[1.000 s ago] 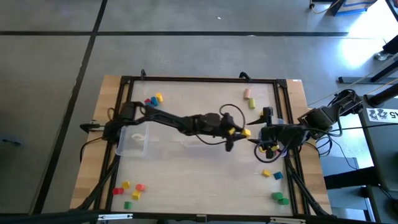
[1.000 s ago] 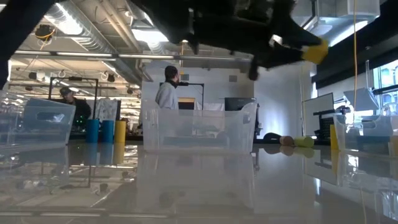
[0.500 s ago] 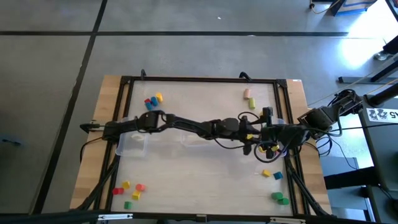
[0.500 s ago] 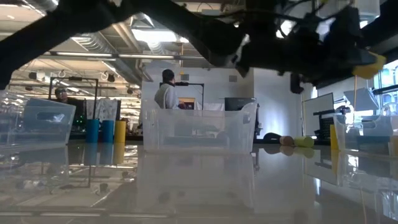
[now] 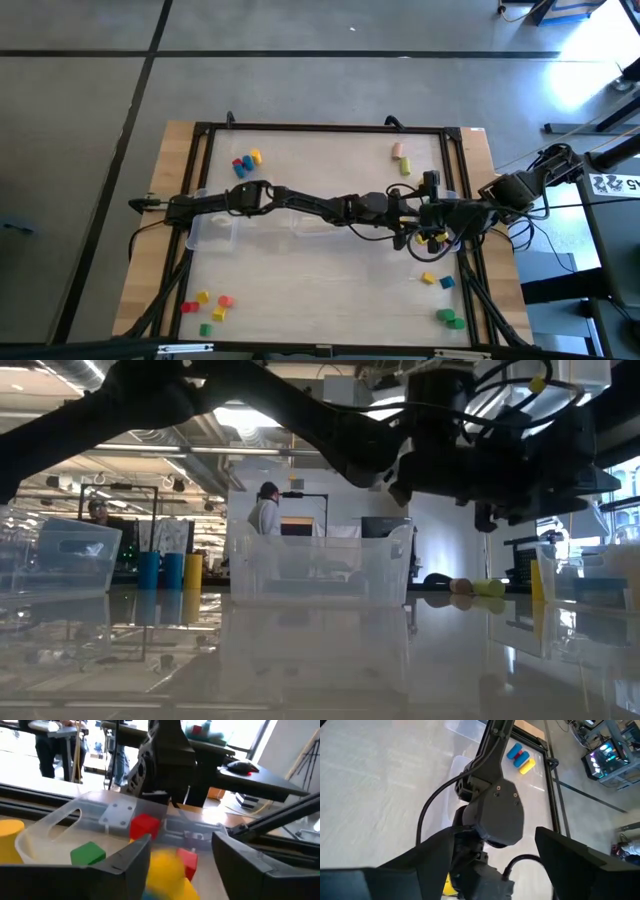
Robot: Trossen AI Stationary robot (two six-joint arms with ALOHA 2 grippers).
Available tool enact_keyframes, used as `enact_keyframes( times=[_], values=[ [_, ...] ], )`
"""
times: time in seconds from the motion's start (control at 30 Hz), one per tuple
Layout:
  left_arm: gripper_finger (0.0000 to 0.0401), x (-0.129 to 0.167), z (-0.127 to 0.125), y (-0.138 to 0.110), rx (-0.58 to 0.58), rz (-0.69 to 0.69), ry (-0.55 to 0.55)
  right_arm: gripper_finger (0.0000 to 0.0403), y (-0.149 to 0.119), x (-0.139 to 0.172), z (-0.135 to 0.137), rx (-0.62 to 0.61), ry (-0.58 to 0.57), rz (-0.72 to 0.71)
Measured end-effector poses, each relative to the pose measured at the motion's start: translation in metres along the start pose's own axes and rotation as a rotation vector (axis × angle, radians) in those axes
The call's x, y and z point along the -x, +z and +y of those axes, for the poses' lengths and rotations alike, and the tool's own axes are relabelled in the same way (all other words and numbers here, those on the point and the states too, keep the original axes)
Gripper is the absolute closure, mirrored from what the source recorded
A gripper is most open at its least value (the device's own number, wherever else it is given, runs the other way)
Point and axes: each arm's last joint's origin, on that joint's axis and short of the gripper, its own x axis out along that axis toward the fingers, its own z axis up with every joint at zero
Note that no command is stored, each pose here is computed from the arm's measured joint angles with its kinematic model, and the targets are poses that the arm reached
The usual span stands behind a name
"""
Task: Sort blocks by size
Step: Put the yellow cube block into the right transparent bin, then put the red cube block into the right transparent bin
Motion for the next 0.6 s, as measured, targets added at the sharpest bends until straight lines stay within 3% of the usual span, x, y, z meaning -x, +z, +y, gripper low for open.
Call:
enact_keyframes(
  times=[0.17,0.4,0.6],
  values=[
    [0.0167,0.008,-0.004,0.013,-0.036,0.142,-0.027,0.0118,0.000,0.000,0.000,0.000,-0.012,0.000],
    [0.0164,0.043,-0.003,0.062,-0.222,0.420,-0.003,0.0118,-0.001,0.000,-0.003,0.024,-0.103,0.011],
    [0.0164,0.085,0.010,0.102,-0.351,0.620,0.097,0.0118,-0.003,0.000,-0.006,0.043,-0.211,0.032]
  ],
)
